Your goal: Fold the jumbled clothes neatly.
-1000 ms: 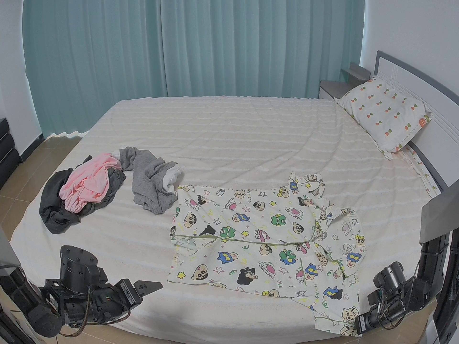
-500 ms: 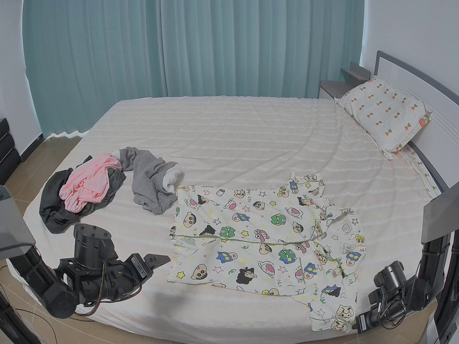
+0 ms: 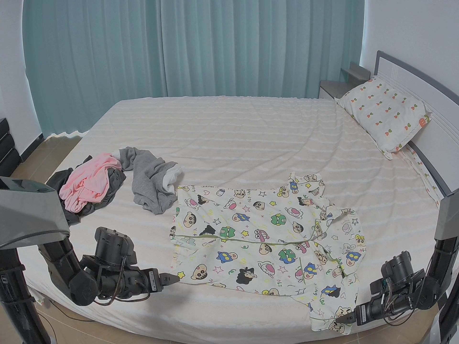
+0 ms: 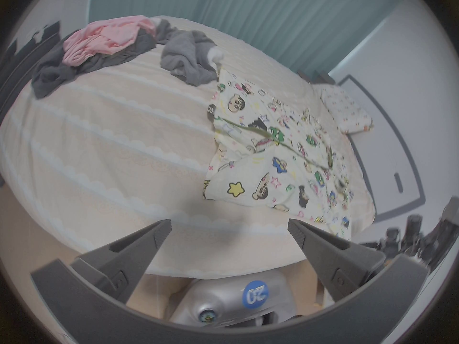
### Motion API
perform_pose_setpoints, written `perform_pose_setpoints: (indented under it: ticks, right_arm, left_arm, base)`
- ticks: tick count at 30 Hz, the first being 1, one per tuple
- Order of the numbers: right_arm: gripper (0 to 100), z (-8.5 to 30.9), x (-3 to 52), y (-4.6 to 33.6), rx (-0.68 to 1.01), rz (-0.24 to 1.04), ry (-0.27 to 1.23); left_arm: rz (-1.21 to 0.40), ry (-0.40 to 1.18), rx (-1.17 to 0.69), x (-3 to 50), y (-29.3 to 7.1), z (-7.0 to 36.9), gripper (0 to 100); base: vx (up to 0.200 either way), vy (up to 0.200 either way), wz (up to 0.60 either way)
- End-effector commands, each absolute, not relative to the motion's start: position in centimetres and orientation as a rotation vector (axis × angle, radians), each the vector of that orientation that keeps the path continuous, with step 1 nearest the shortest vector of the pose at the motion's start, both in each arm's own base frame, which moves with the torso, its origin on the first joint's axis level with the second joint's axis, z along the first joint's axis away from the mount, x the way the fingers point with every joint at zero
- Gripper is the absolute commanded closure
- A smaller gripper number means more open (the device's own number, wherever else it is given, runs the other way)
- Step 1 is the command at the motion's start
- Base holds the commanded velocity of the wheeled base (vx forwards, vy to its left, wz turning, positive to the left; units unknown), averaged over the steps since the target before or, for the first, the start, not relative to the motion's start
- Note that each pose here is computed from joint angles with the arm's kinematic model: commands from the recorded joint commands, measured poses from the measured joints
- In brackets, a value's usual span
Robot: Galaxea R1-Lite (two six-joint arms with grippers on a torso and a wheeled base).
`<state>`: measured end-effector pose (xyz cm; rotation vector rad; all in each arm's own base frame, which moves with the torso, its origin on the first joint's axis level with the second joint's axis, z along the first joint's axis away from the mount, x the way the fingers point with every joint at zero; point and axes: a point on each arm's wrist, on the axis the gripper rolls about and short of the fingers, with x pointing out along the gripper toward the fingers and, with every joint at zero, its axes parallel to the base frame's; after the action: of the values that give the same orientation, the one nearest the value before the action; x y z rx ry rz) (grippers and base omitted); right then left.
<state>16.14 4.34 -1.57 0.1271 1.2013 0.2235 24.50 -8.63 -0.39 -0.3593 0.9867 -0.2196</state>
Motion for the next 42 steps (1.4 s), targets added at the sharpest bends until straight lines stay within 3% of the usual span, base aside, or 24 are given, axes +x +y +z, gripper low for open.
perform_pose_setpoints:
  ticks: [1, 14, 27, 28, 42]
  right_arm:
    - [0, -0.5, 15.8, 4.7, 0.168, 0.250, 1.148]
    - [0, -0.1, 15.8, 4.8, 0.170, 0.261, 1.129]
    - [0, -0.1, 15.7, 4.9, 0.169, 0.262, 1.131]
    - [0, -0.1, 15.7, 4.9, 0.169, 0.262, 1.132]
    - [0, -0.2, 15.7, 4.8, 0.167, 0.260, 1.139]
  left_arm:
    - [-0.285, 0.988, -0.230, 26.4, -9.7, -2.2, 0]
    - [-0.304, 1.018, -0.053, 29.0, -11.8, -3.7, 0]
    - [-0.266, 0.996, -0.006, 30.5, -12.4, -4.9, 0]
    - [-0.267, 0.996, -0.005, 30.6, -12.4, -4.9, 100]
    - [-0.219, 1.044, 0.044, 29.9, -12.0, -4.6, 100]
  base:
    - [0.000, 0.000, 0.00]
    - [0.000, 0.000, 0.00]
    - [0.000, 0.000, 0.00]
    - [0.000, 0.000, 0.00]
    - [0.000, 0.000, 0.00]
